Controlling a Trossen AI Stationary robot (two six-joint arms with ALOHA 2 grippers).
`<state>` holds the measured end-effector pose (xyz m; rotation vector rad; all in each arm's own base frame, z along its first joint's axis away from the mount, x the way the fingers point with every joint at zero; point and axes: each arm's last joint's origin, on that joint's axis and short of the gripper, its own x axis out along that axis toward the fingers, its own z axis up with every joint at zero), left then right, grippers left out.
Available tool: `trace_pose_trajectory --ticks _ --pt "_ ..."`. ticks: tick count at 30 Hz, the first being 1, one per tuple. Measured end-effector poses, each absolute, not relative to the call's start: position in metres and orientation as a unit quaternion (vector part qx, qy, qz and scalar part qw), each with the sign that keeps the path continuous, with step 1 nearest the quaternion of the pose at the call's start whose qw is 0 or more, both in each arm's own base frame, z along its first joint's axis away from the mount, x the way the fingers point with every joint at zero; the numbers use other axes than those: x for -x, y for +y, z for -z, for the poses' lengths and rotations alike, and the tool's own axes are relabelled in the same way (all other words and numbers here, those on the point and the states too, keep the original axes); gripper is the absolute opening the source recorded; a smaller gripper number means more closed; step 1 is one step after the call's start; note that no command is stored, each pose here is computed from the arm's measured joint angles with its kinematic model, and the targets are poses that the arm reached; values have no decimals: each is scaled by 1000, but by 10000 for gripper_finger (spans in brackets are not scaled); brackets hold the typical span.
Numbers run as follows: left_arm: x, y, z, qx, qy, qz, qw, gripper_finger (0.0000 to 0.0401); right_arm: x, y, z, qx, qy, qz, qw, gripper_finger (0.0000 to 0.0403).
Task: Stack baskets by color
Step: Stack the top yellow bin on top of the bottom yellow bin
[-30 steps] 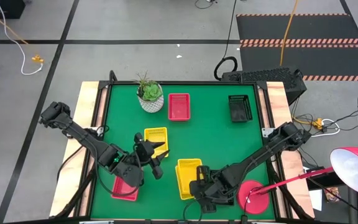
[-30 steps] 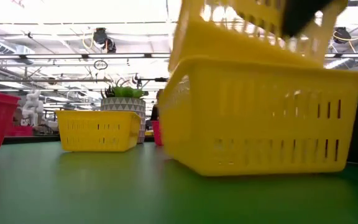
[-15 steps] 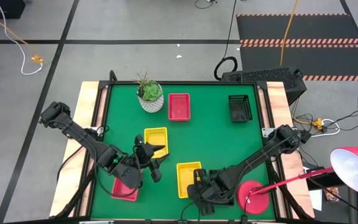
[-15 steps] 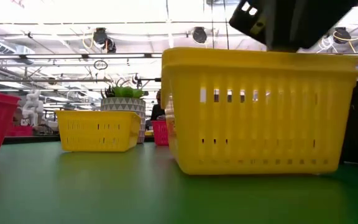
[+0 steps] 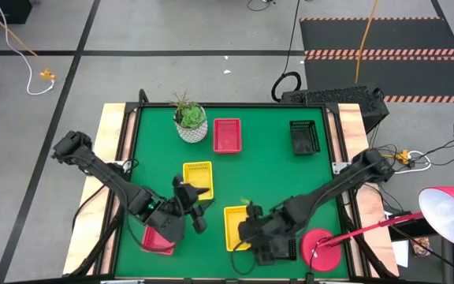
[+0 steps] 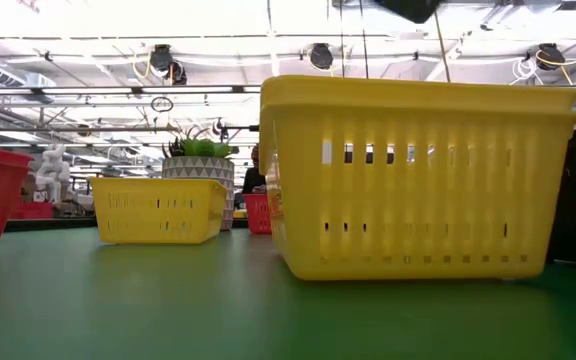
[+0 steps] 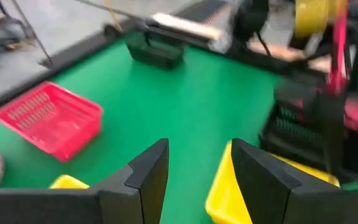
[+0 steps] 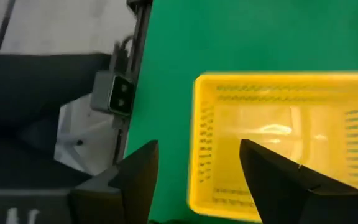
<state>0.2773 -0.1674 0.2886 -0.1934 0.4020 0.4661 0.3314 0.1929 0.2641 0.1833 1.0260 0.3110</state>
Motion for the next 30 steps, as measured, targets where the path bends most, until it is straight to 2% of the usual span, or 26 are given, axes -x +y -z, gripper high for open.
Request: trace_pose_trajectory --ticks 4,7,12,15,18,22,26,30 --pt "-291 -165 -271 99 246 -207 942 177 -311 185 -285 -58 475 -135 867 213" --pt "-300 -152 -255 113 291 -227 922 177 -294 178 -293 -19 445 -106 889 206" --pt "-299 -115 -238 184 443 -239 844 177 -266 156 -308 25 351 5 936 196" --pt "-295 -102 -234 188 506 -234 809 177 -246 143 -306 33 292 49 955 192" --pt "-296 -98 -239 160 536 -199 805 177 -224 134 -290 17 235 70 969 189" --pt "-298 -97 -243 126 555 -142 810 177 -197 120 -261 -6 174 53 983 187" --pt "-297 -99 -243 90 563 -110 814 177 -173 102 -267 -65 98 44 992 186" --pt "-302 -100 -235 71 575 -103 809 177 -154 89 -267 -89 69 38 993 186"
